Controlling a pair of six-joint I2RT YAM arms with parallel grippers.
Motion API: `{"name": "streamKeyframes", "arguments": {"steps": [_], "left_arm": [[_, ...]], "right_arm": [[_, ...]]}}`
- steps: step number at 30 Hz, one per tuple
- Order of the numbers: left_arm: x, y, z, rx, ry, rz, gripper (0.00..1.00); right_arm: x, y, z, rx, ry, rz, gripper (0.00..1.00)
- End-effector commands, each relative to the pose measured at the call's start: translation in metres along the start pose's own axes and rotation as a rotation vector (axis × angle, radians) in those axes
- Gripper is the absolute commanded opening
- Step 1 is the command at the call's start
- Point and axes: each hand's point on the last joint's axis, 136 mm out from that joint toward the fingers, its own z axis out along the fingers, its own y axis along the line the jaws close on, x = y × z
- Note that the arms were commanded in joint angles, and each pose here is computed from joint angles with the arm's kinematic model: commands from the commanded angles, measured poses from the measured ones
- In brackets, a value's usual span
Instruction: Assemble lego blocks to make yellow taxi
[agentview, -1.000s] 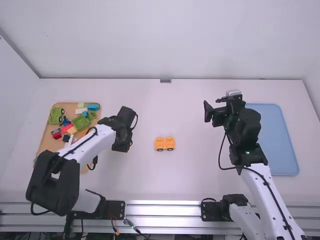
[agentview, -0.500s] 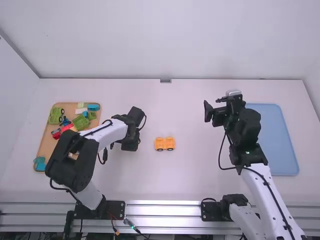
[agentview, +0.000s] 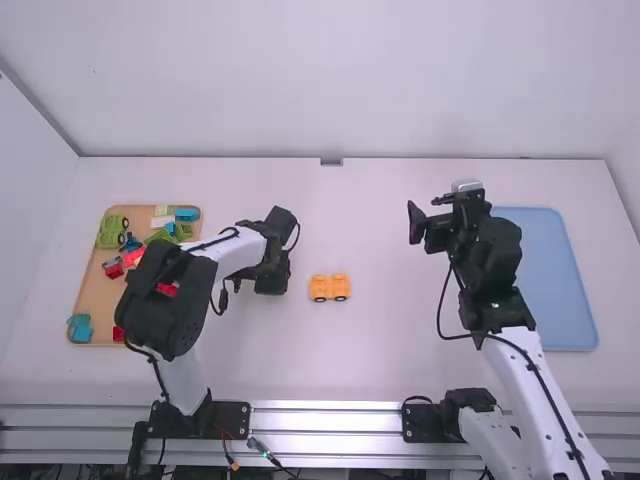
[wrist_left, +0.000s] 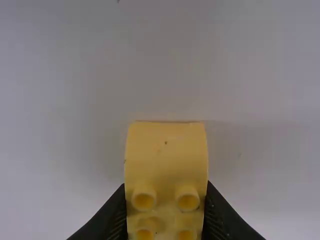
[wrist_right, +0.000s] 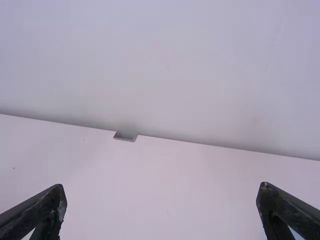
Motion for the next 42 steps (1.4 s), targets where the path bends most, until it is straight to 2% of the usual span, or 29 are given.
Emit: {"name": "streamKeyframes", "arguments": {"steps": [1,3,4,7,9,11,14,17,23,25,29,31,32,34,36,37,42], "left_arm": [[0.003,0.006,0.002,-0.028,0.013,0.000,0.02],[0.002,0.007,0.002,-0.032,0.012,-0.001,0.05],[0.002,0.008,0.002,-0.036,0.010,-0.001,0.17],[0.002,0.009,0.002,-0.039,0.009,-0.001,0.29],[0.002,0.009,0.002,-0.040,0.009,-0.001,0.42],[0.003,0.010,0.002,-0.044,0.020,-0.001,0.64],[0.007,0.010,0.002,-0.045,0.042,0.020,0.76],[0.011,0.005,0.002,-0.025,0.061,0.078,0.79],[0.012,0.003,-0.002,-0.027,0.061,0.109,0.76],[0.013,0.004,-0.008,-0.047,0.063,0.112,0.80],[0.017,-0.005,-0.024,-0.044,0.064,0.229,0.75],[0.017,-0.009,-0.033,-0.044,0.055,0.261,0.77],[0.017,-0.014,-0.042,-0.044,0.045,0.302,0.84],[0.017,-0.020,-0.052,-0.034,0.029,0.370,0.89],[0.016,-0.037,-0.070,0.004,-0.008,0.557,0.98],[0.016,-0.040,-0.072,0.011,-0.014,0.588,0.99],[0.025,-0.072,-0.105,0.107,-0.069,1.141,0.99]], "right_arm": [[-0.008,0.000,0.000,-0.001,-0.016,-0.001,0.99],[-0.008,0.000,0.000,-0.001,-0.015,-0.001,0.99],[-0.008,0.000,0.000,-0.001,-0.014,-0.001,0.99],[-0.007,0.000,0.000,-0.001,-0.013,-0.001,0.99],[-0.007,0.000,0.000,-0.002,-0.013,-0.001,0.99],[-0.007,0.000,0.000,-0.002,-0.013,-0.001,0.99],[-0.007,0.000,0.000,-0.002,-0.013,-0.001,0.99],[-0.007,0.000,0.000,-0.002,-0.013,-0.001,0.99],[-0.007,0.000,0.000,-0.002,-0.012,0.000,0.99],[-0.007,0.000,0.000,-0.001,-0.013,-0.001,0.99],[-0.007,0.000,0.000,-0.001,-0.013,0.000,0.99],[-0.007,0.000,0.000,-0.001,-0.013,-0.001,0.99],[-0.007,0.000,0.000,-0.001,-0.013,-0.003,0.99],[-0.007,0.000,0.000,-0.001,-0.013,-0.009,0.99],[-0.007,0.000,0.000,-0.001,-0.013,-0.008,0.99],[-0.007,0.000,0.000,-0.001,-0.013,-0.008,0.99],[-0.007,0.000,0.000,-0.001,-0.013,-0.007,0.99]]}}
